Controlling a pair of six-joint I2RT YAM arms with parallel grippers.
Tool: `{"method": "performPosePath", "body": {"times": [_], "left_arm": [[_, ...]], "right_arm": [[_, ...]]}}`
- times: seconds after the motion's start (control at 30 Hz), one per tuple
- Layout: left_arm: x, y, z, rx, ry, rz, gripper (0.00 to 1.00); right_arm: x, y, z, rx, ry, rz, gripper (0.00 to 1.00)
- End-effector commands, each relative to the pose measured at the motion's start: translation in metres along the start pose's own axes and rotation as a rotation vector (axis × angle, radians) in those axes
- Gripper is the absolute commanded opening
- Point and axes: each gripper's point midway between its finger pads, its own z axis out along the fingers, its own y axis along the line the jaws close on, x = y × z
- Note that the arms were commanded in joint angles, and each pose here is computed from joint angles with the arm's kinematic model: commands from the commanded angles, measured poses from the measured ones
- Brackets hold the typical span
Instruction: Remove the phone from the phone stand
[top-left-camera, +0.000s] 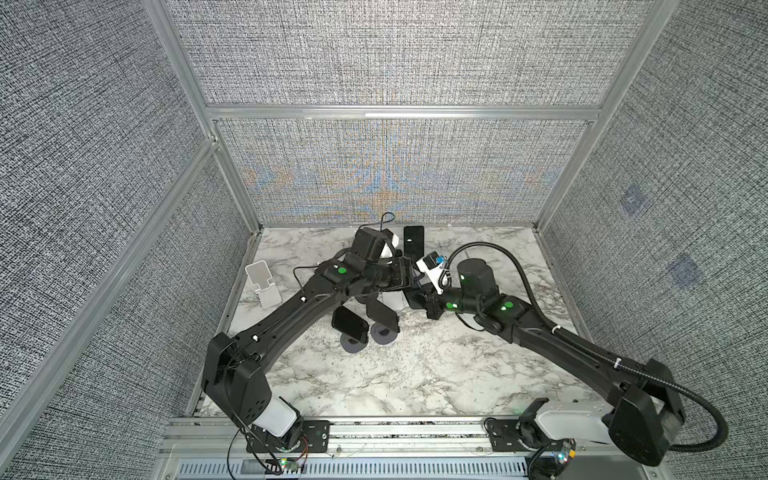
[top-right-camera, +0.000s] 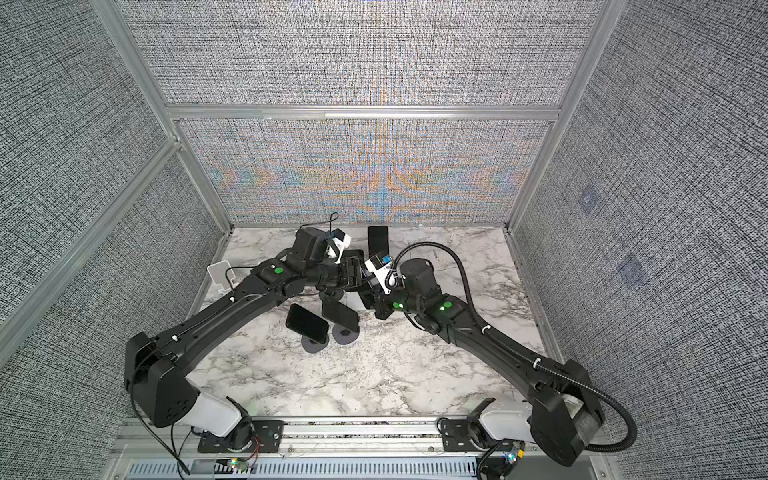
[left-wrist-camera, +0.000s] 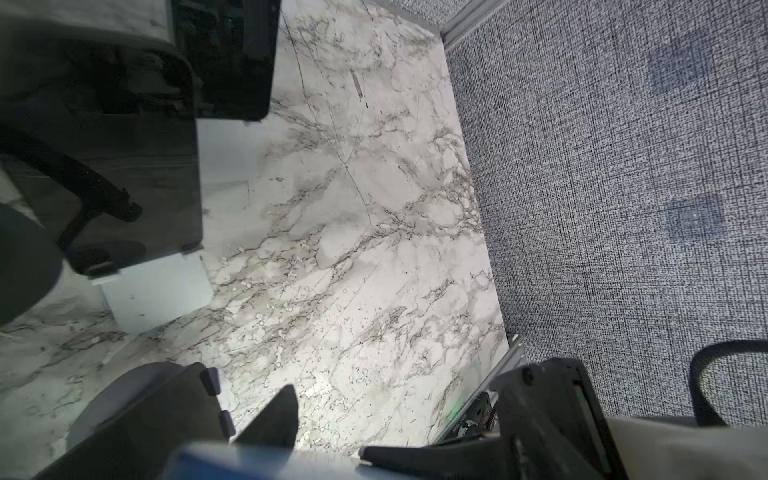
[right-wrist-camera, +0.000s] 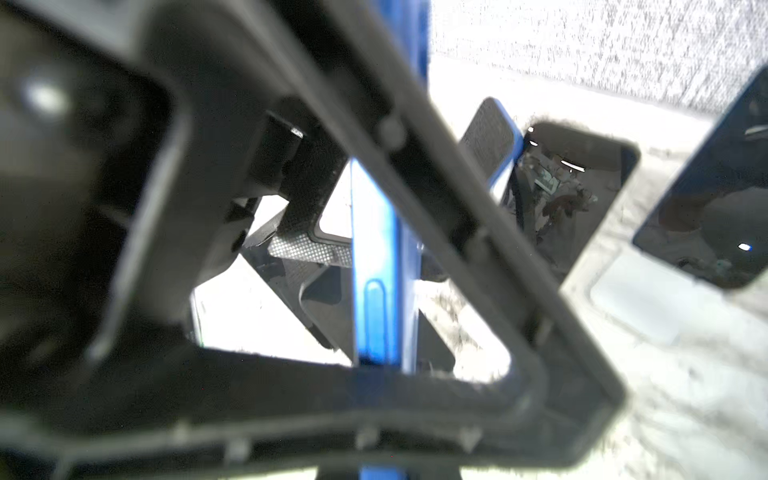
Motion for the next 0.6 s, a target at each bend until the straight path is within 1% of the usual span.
{"method": "performPosePath", "body": {"times": [0.0, 0.07, 0.17, 0.3, 0.43, 0.57], "left_arm": [[-0.011, -0.032, 0.006, 0.156, -0.048, 0.051, 0.48], [-0.004, -0.035, 0.017, 0.173, -0.037, 0.058, 0.49], [0.014, -0.04, 0.038, 0.186, 0.014, 0.06, 0.5], [0.034, -0.037, 0.063, 0.181, 0.072, 0.039, 0.53], [0.042, -0.028, 0.076, 0.177, 0.083, 0.011, 0.57], [0.046, -0.021, 0.084, 0.167, 0.093, 0.001, 0.63]], "right_arm": [[0.006, 0.004, -0.009, -0.058, -0.015, 0.113, 0.0], [0.014, 0.001, -0.013, -0.068, -0.013, 0.15, 0.0], [0.03, -0.001, -0.019, -0.079, -0.001, 0.199, 0.0], [0.061, -0.013, -0.024, -0.06, 0.038, 0.281, 0.0], [0.081, -0.02, -0.03, -0.086, 0.026, 0.376, 0.0], [0.092, -0.025, -0.029, -0.09, 0.043, 0.431, 0.0]]}}
